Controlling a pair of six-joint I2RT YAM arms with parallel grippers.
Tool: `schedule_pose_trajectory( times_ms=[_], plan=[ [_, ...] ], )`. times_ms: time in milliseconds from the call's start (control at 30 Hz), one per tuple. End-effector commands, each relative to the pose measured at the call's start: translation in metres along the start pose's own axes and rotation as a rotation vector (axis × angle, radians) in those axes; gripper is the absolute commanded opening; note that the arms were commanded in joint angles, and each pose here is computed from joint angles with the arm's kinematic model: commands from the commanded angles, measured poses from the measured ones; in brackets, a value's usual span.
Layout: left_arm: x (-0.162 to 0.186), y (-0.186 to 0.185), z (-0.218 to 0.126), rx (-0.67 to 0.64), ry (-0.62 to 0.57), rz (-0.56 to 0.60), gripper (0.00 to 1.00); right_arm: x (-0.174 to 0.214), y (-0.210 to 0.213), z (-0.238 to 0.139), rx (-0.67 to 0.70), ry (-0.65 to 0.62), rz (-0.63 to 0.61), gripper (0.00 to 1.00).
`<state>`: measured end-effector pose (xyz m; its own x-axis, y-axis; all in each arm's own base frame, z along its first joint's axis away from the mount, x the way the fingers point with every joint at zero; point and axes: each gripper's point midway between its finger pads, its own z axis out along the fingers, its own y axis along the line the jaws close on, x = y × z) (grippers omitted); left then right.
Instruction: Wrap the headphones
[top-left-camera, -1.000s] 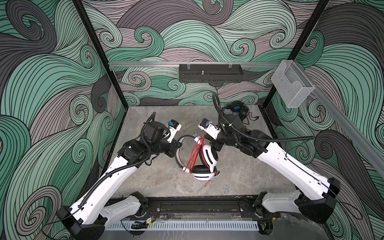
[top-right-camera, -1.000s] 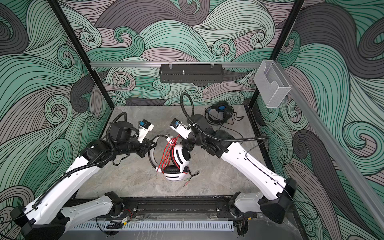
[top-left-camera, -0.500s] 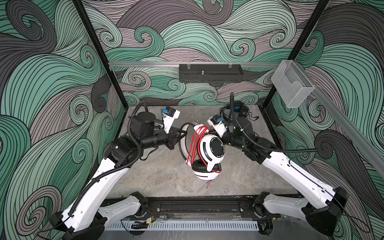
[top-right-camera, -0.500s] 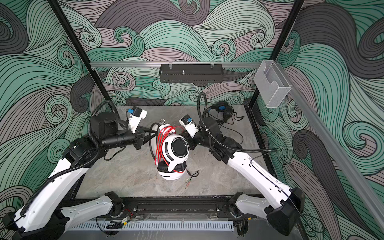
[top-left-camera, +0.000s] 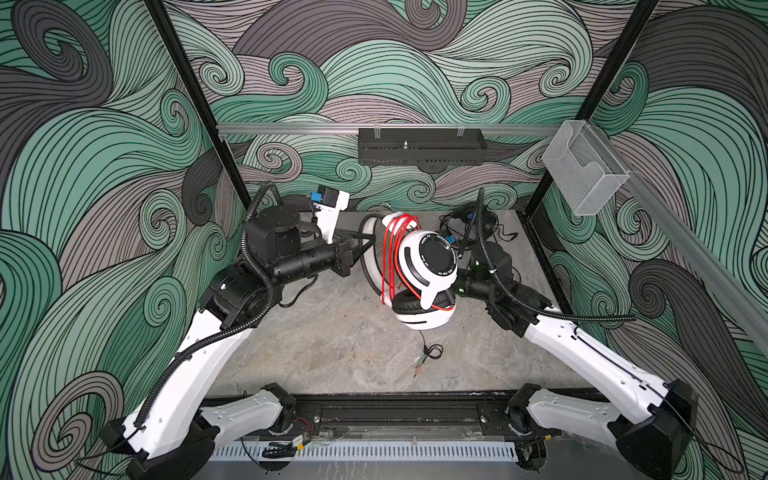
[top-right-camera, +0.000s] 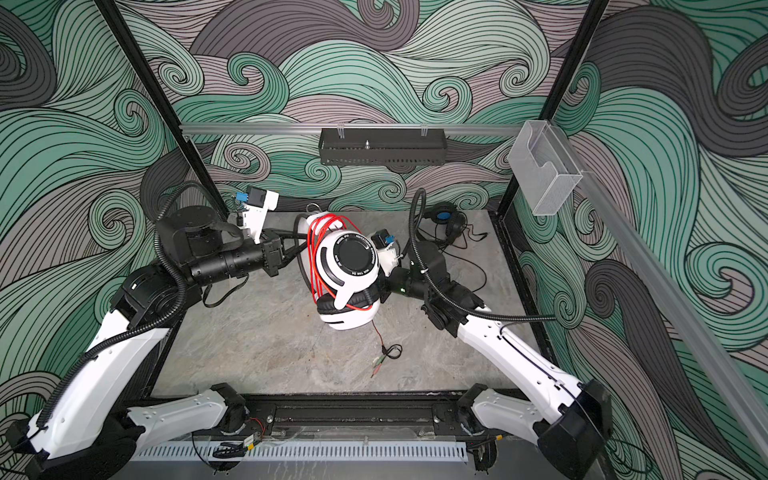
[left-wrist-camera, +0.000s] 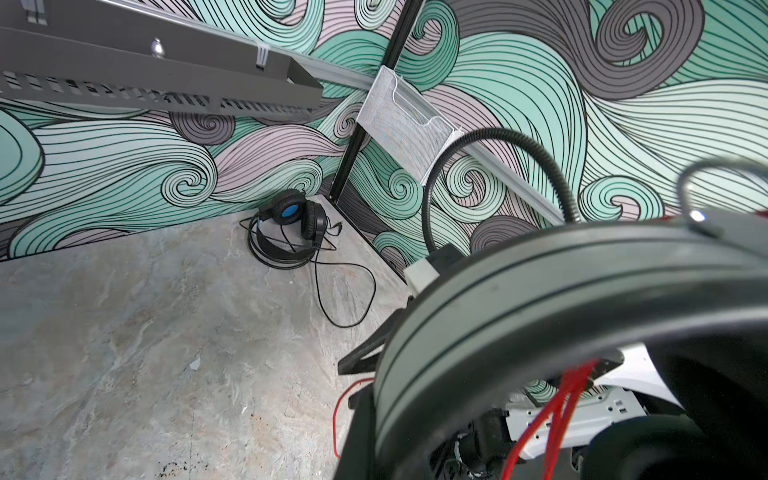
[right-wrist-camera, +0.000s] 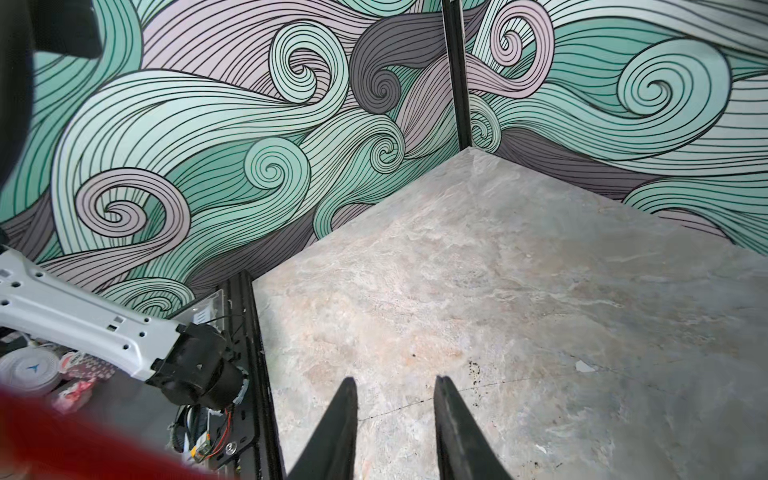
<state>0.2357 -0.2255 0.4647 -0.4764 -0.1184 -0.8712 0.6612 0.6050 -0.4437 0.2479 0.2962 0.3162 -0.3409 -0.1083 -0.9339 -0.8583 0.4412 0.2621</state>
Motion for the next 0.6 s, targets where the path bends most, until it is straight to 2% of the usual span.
schedule_pose_trajectory(
  times_ms=[0,267,567],
  plan=[
    [-0.041,-0.016,-0.015,0.024,-0.139,-0.041,0.0,-0.005,0.012,-0.003,-0.067,-0.034,0.031,0.34],
    [-0.054,-0.02,-0.019,0.031,-0.179,-0.064,0.0,0.018,0.007,-0.002,-0.057,0.002,0.051,0.34],
    [-0.074,-0.035,-0.024,0.089,-0.23,-0.09,0.0,0.051,0.001,0.029,-0.144,0.047,0.178,0.31]
  ],
)
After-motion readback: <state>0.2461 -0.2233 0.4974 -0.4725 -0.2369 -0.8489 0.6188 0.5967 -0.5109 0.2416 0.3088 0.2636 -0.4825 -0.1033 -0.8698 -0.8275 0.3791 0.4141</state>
